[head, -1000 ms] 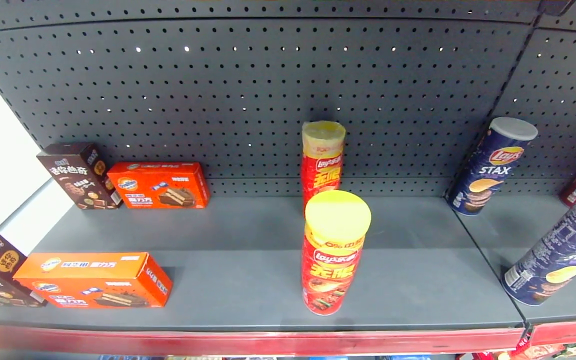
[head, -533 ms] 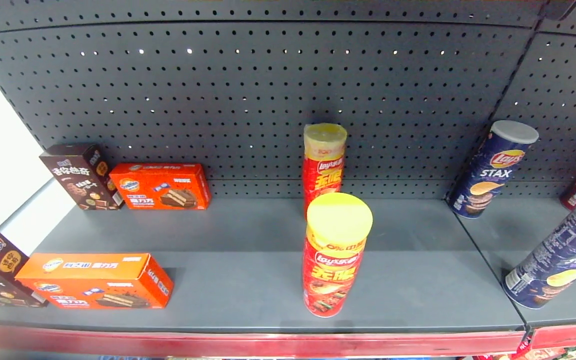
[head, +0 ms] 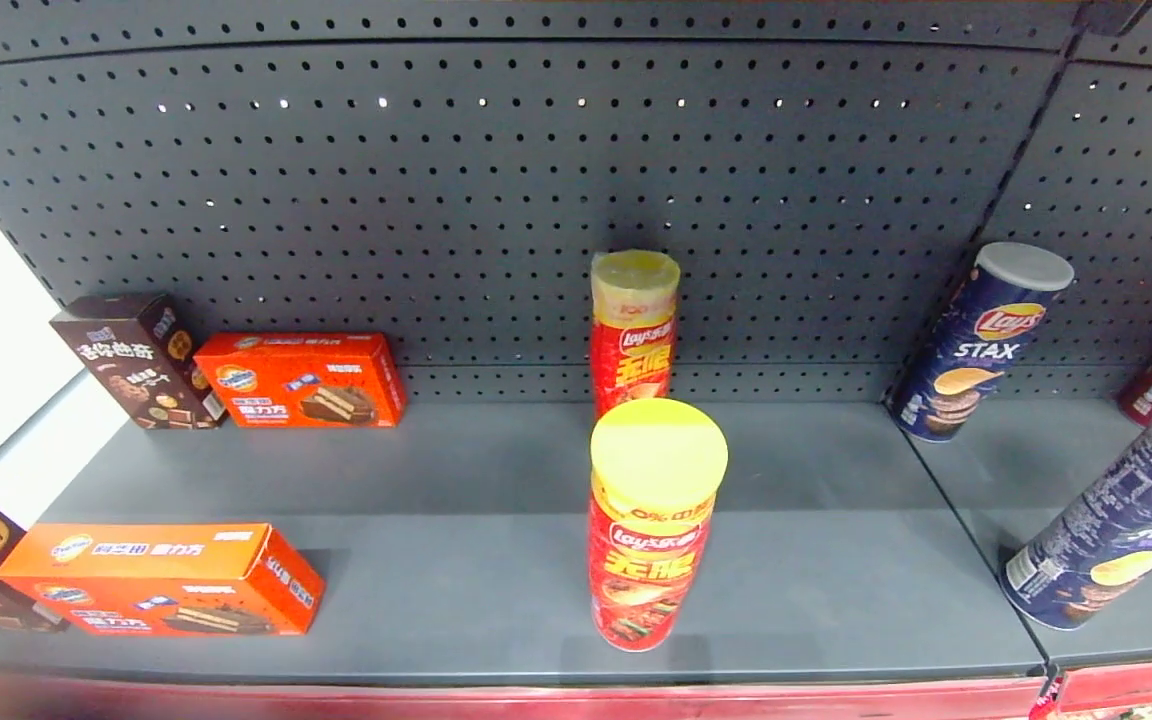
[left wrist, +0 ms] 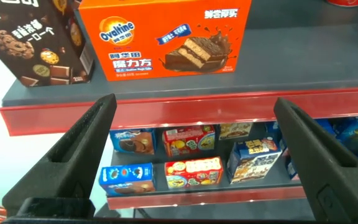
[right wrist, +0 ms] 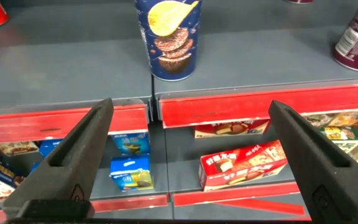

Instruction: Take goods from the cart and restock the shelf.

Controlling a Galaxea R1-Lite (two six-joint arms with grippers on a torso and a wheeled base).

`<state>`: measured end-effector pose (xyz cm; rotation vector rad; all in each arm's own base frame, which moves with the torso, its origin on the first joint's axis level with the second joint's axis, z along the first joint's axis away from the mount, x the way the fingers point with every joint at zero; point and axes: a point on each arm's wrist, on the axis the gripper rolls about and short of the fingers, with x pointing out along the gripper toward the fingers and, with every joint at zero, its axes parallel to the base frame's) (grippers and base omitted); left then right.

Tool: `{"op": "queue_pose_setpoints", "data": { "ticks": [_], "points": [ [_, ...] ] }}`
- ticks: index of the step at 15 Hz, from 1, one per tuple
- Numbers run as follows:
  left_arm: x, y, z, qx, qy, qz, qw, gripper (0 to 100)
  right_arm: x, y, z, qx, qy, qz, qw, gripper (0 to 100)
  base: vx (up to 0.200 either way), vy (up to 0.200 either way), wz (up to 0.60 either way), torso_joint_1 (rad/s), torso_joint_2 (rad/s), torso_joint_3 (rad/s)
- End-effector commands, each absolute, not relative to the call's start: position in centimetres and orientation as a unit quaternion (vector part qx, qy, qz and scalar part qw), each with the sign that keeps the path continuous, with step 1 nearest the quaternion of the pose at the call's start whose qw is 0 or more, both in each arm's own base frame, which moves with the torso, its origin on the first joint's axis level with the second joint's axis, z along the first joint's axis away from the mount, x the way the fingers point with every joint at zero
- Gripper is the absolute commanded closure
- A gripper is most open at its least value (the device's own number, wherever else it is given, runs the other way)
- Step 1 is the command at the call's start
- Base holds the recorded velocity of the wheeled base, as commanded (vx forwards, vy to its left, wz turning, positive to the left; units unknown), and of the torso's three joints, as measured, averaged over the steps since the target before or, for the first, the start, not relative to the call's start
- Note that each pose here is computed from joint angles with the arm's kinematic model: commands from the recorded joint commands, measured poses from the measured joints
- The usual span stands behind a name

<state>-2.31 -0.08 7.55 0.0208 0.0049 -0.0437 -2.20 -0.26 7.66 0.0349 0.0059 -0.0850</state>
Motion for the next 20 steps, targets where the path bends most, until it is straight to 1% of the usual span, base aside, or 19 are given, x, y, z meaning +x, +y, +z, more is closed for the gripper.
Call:
{"op": "queue_pose_setpoints", "data": {
  "ticks": [1, 7, 9, 16, 18, 20],
  "points": [
    [-2.31, -0.08, 7.54, 0.01, 0.003, -0.022, 1.0, 0, -2.18, -0.26, 7.67, 0.017, 0.004, -0.042, 0.999, 0, -0.2, 0.0, 0.0, 0.002, 0.0, -0.002],
    [-2.31, -0.08, 7.54, 0.013, 0.003, -0.022, 1.0, 0, -2.18, -0.26, 7.67, 0.017, 0.004, -0.042, 0.999, 0, 0.0, 0.0, 0.0, 0.0, 0.0, 0.0],
    [-2.32, -0.07, 7.57, 0.008, 0.003, -0.02, 1.0, 0, -2.19, -0.26, 7.67, 0.017, 0.003, -0.042, 0.999, 0, 0.0, -0.2, 0.0, 0.007, 0.0, 0.0],
    [-2.31, -0.07, 7.54, 0.01, 0.003, -0.02, 1.0, 0, -2.18, -0.26, 7.66, 0.017, 0.005, -0.042, 0.999, 0, 0.0, 0.0, 0.0, 0.0, 0.0, 0.0],
    [-2.31, -0.07, 7.54, 0.011, 0.003, -0.021, 1.0, 0, -2.18, -0.26, 7.67, 0.017, 0.004, -0.042, 0.999, 0, -0.2, 0.0, 0.0, -0.002, 0.0, 0.0],
    [-2.31, -0.08, 7.54, 0.011, 0.003, -0.022, 1.0, 0, -2.19, -0.26, 7.67, 0.017, 0.003, -0.042, 0.999, 0, 0.0, 0.0, 0.0, 0.0, 0.0, 0.0]
  ]
}}
